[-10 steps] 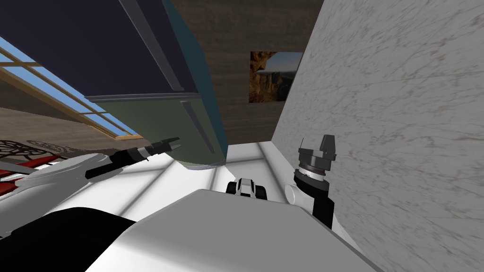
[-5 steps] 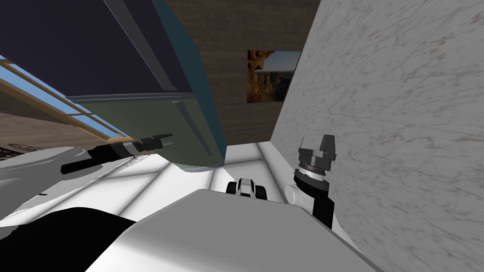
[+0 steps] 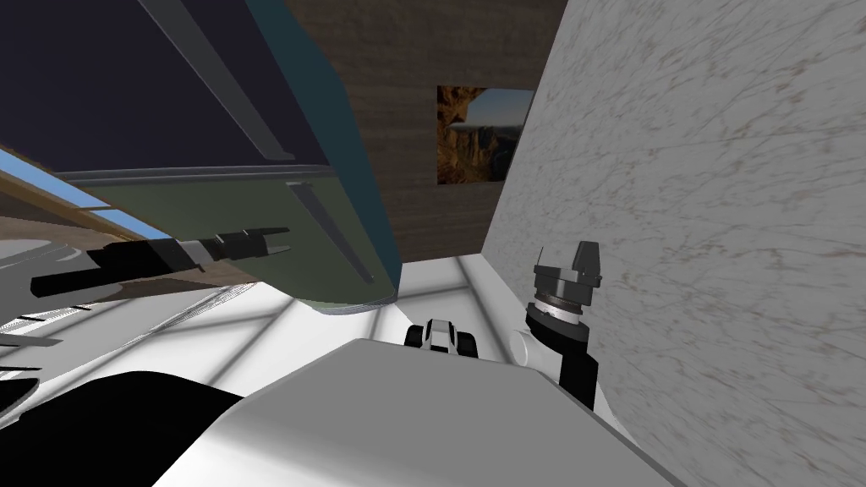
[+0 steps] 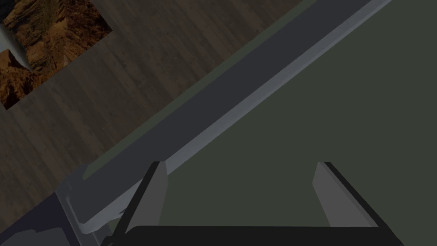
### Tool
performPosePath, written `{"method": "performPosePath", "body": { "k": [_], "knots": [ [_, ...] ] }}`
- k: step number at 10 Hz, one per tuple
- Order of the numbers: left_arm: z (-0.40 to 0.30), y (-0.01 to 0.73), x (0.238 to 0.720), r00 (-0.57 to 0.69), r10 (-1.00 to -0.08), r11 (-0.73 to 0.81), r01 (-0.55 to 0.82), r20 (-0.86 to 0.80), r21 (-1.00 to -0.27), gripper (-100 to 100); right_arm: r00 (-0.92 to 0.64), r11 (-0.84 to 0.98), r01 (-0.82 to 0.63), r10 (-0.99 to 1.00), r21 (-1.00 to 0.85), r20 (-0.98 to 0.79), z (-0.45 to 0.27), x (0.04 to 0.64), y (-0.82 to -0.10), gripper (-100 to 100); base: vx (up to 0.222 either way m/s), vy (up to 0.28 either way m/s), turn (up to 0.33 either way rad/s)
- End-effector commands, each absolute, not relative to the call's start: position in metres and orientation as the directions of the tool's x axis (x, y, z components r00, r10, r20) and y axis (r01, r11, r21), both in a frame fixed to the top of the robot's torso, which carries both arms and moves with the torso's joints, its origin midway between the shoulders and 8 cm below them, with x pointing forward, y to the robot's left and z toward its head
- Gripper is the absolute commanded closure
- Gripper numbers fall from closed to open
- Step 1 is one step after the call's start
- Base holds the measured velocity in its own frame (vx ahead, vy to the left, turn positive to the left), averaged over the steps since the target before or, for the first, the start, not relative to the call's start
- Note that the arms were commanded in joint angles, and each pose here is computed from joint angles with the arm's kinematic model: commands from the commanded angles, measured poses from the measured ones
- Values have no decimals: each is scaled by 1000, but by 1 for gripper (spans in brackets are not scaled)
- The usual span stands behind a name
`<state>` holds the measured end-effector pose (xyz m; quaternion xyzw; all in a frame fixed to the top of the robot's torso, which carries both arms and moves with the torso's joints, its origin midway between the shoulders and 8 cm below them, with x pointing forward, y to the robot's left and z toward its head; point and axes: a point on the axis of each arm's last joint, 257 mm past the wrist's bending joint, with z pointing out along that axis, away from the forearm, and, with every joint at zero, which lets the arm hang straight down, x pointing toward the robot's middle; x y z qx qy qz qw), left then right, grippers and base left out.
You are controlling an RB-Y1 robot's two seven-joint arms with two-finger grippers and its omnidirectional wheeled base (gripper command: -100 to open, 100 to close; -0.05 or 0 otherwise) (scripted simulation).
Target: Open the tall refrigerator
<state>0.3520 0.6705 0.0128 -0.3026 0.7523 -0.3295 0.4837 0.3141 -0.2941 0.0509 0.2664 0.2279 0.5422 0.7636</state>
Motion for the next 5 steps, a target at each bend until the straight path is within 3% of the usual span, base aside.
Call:
{"method": "performPosePath", "body": {
  "k": [1,5],
  "knots": [
    [43,683,351,-324,-781,603,-165,-534,-781,-100,308,270,-707,949,654,-59,51,314,-294,0,93,-22,-26],
    [98,698,350,-274,-790,604,-197,-548,-772,-100,308,270,-707,949,654,-59,51,314,-294,0,84,-10,-38]
  ]
}}
